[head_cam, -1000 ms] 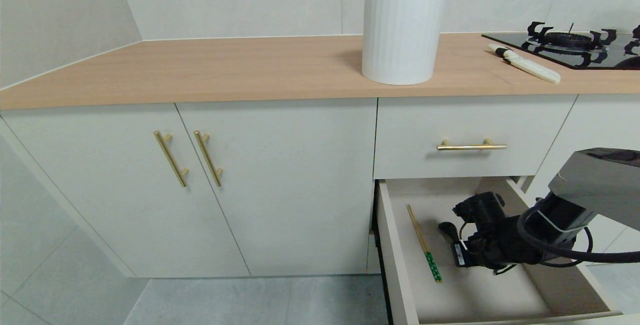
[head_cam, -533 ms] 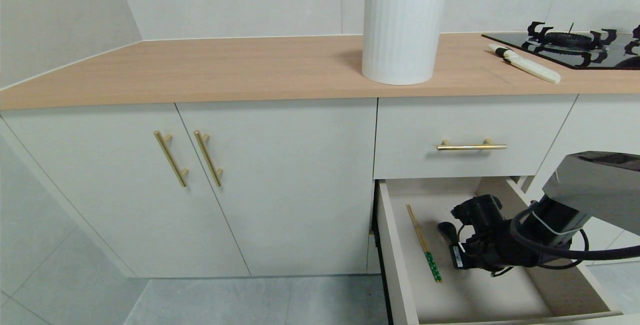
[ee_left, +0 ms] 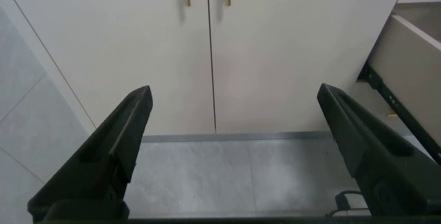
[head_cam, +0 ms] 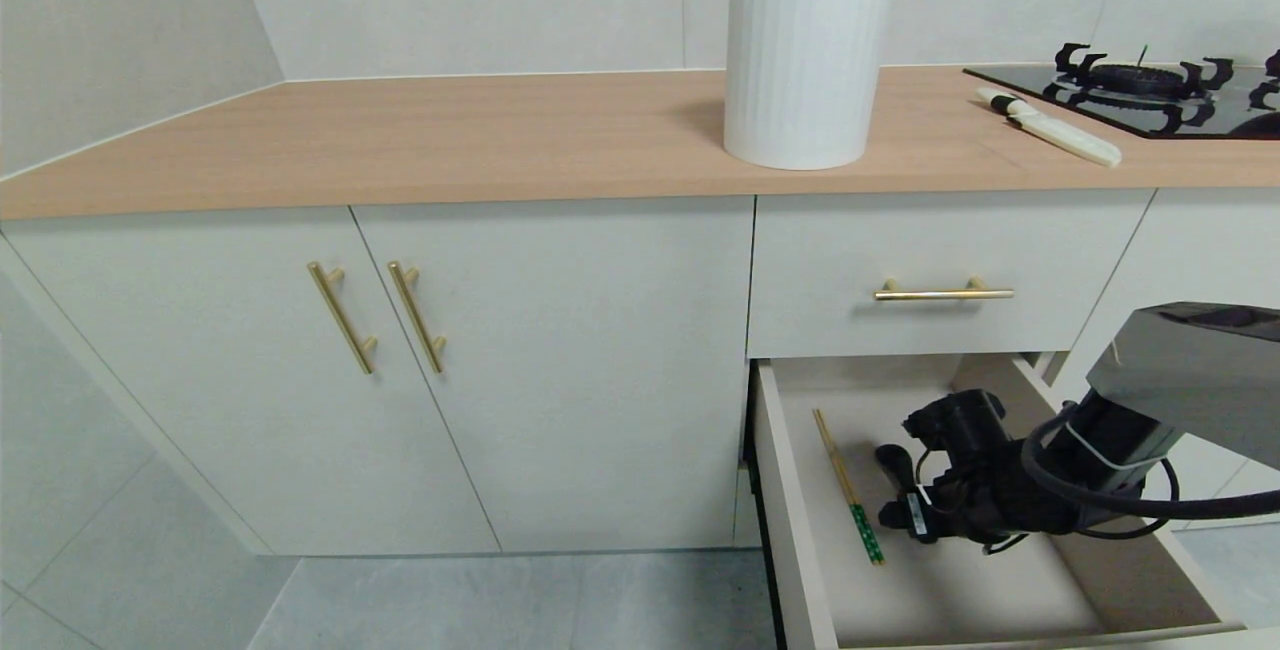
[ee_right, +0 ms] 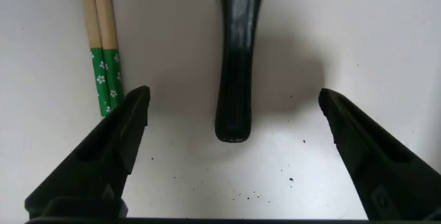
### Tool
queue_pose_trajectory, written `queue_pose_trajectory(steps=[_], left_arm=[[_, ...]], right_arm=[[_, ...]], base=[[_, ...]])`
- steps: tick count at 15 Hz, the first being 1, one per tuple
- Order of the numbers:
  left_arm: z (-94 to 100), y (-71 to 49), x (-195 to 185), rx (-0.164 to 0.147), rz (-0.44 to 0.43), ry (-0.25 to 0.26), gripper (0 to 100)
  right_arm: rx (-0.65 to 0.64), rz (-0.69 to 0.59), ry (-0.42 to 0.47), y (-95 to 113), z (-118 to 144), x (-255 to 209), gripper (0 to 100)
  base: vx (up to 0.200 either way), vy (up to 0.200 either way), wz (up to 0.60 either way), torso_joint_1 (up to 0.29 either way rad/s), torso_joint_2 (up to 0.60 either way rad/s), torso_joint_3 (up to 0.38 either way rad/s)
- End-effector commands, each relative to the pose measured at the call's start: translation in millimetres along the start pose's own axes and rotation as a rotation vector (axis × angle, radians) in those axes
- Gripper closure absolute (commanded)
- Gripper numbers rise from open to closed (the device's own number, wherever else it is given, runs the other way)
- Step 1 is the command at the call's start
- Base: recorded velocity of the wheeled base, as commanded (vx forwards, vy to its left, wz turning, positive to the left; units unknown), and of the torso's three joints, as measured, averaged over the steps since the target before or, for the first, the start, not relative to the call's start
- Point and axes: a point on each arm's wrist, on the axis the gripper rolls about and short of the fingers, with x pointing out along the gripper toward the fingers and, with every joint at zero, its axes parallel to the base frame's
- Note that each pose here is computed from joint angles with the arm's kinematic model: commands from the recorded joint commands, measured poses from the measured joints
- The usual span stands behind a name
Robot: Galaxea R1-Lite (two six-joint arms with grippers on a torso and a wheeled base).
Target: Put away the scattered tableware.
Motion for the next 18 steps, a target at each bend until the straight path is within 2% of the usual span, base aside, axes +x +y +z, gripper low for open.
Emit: queue_pose_trajectory(steps=[1,4,5,6,8,11,14,18], left_arm=[[0.0,0.0,0.0,0.0,0.0,0.0,0],[0.0,0.0,0.0,0.0,0.0,0.0,0],[0.0,0.0,0.0,0.0,0.0,0.0,0],[0.0,0.0,0.0,0.0,0.0,0.0,0],[0.0,0.0,0.0,0.0,0.0,0.0,0],[0.0,0.0,0.0,0.0,0.0,0.0,0],[0.0,0.0,0.0,0.0,0.0,0.0,0],[0.0,0.0,0.0,0.0,0.0,0.0,0]], right_arm=[[0.01,0.003,-0.037,-2.4,8.2,-13.6,0],[0.019,0.019,-0.14,-7.9,25.7,-63.9,0],[0.02,0.019,-0.143,-8.1,26.4,-66.3,0],[0.022,0.022,-0.16,-11.2,31.5,-93.8,0],[0.014,0.03,-0.16,-14.1,32.8,-118.1,0],[-0.005,0.112,-0.195,-18.6,34.7,-168.5,0],[-0.033,0.153,-0.17,-14.0,29.4,-195.7,0],[-0.05,0.163,-0.161,-9.8,26.5,-198.7,0]], base=[[0.0,0.0,0.0,0.0,0.0,0.0],[0.0,0.0,0.0,0.0,0.0,0.0],[0.0,0.0,0.0,0.0,0.0,0.0],[0.0,0.0,0.0,0.0,0.0,0.0],[0.0,0.0,0.0,0.0,0.0,0.0],[0.0,0.0,0.0,0.0,0.0,0.0],[0.0,0.0,0.0,0.0,0.0,0.0],[0.0,0.0,0.0,0.0,0.0,0.0]])
